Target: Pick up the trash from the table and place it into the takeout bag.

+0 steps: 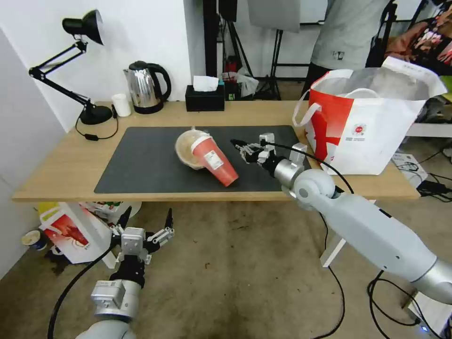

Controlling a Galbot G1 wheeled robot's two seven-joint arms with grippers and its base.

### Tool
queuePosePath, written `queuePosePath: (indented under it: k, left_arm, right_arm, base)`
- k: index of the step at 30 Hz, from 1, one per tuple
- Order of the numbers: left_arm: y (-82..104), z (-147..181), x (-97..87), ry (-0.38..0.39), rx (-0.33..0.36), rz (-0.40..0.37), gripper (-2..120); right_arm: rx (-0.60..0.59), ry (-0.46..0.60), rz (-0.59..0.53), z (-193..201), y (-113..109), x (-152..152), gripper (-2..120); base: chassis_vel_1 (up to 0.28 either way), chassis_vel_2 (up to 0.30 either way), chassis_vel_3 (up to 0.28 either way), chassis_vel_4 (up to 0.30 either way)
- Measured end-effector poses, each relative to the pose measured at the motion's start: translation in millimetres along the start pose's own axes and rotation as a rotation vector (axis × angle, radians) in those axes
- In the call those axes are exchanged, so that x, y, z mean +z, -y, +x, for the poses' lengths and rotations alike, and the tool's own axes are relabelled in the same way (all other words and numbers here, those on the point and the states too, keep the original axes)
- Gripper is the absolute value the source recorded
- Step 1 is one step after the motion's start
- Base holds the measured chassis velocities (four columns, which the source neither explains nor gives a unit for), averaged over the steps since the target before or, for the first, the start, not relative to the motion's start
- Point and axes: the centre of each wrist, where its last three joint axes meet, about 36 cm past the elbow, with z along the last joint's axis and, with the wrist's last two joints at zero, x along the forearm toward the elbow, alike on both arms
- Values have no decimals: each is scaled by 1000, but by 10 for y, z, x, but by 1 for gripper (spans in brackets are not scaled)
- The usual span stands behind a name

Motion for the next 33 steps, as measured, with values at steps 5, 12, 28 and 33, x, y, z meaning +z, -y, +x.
queuePosePath:
  k: [5, 12, 28, 33]
  left_arm:
    - [0, 0, 0, 0, 0, 0, 100]
    - [0, 0, 0, 0, 0, 0, 100]
    - [0, 0, 0, 0, 0, 0, 100]
    - [0, 0, 0, 0, 0, 0, 100]
  right_arm:
    - [-2, -3, 15, 48, 21, -29, 0]
    - [-25, -11, 9, 185, -116, -122, 15]
    - [-2, -91, -244, 666, -893, -447, 73]
    - [11, -127, -268, 695, -1051, -546, 91]
  base:
    - [0, 0, 0, 0]
    - [0, 0, 0, 0]
    - [0, 0, 0, 0]
    - [0, 0, 0, 0]
